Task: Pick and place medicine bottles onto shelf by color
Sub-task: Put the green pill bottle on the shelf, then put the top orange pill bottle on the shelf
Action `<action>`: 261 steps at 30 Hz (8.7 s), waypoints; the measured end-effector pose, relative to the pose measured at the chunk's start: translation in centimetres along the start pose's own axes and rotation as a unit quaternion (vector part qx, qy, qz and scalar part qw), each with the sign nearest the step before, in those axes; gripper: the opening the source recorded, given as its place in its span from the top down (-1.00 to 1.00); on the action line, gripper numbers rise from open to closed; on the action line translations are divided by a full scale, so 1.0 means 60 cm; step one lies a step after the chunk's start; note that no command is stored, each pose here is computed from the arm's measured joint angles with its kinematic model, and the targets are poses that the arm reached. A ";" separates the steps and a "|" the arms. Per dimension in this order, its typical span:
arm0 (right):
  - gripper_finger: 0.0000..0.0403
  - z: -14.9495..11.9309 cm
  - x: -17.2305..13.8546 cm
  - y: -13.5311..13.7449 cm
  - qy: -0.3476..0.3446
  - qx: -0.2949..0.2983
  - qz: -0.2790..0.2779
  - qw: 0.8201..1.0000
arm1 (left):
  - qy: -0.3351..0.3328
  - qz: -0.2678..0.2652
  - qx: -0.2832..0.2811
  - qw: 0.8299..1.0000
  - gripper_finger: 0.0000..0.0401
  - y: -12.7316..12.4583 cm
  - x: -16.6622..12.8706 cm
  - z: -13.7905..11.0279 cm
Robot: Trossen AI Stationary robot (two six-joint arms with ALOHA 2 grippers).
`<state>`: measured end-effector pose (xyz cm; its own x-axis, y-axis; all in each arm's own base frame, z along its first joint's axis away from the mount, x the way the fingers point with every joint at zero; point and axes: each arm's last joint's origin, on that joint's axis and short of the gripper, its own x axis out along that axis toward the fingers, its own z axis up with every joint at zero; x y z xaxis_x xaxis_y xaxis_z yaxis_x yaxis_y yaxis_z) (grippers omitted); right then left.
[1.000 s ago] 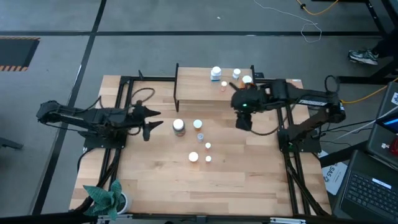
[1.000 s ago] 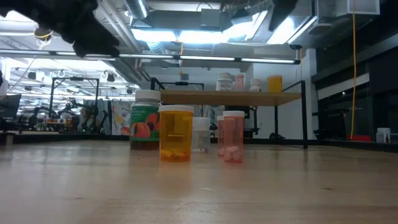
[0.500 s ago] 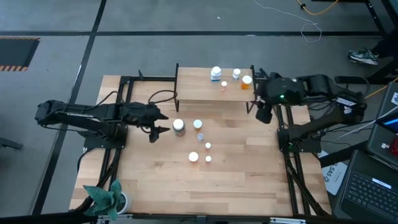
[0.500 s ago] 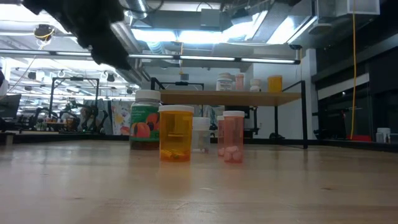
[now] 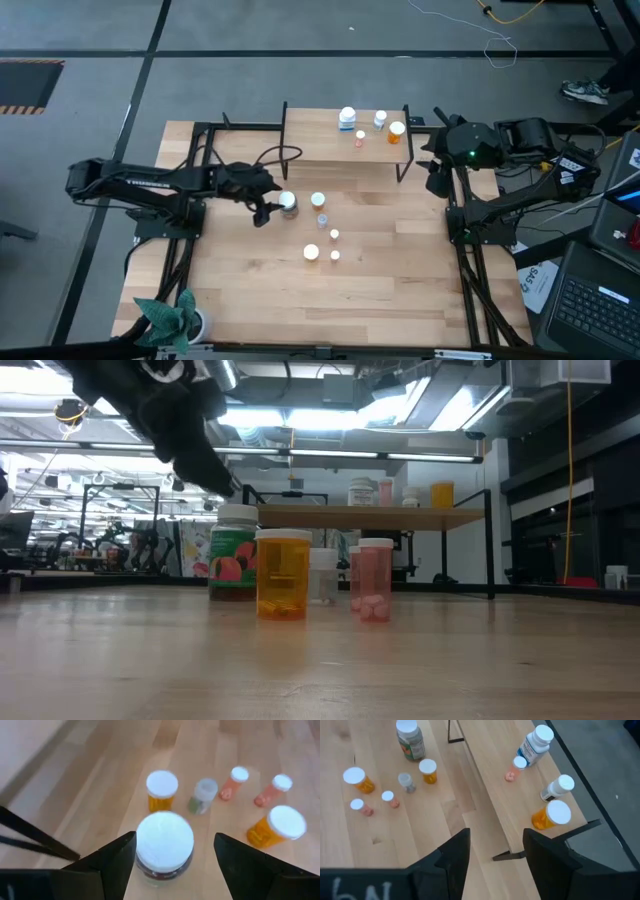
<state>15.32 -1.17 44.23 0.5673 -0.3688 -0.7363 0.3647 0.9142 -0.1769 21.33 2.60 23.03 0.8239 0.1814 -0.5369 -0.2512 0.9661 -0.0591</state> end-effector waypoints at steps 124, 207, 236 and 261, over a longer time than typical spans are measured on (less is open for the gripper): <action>0.08 -0.006 0.000 0.001 0.021 -0.049 0.015 0.998 | -0.070 0.168 -0.023 0.983 -0.01 0.172 -0.030 0.272; 0.08 0.116 0.345 0.189 0.092 -0.048 0.092 0.990 | 0.228 -0.138 -0.025 0.964 -0.41 -0.033 -0.210 0.080; 0.08 0.133 0.348 0.193 0.042 -0.043 0.100 0.993 | 0.239 0.035 -0.111 0.964 0.61 -0.048 -0.172 0.000; 0.08 0.137 0.348 0.194 0.028 -0.058 0.102 0.993 | -0.227 -0.156 -0.052 0.960 0.60 -0.053 -0.123 -0.150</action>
<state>37.49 0.36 32.19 0.5779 -0.1676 -0.7987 0.1572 0.9832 -0.0926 11.47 -3.47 19.64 0.9978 -0.0297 -0.0589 0.0139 0.9673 -0.2531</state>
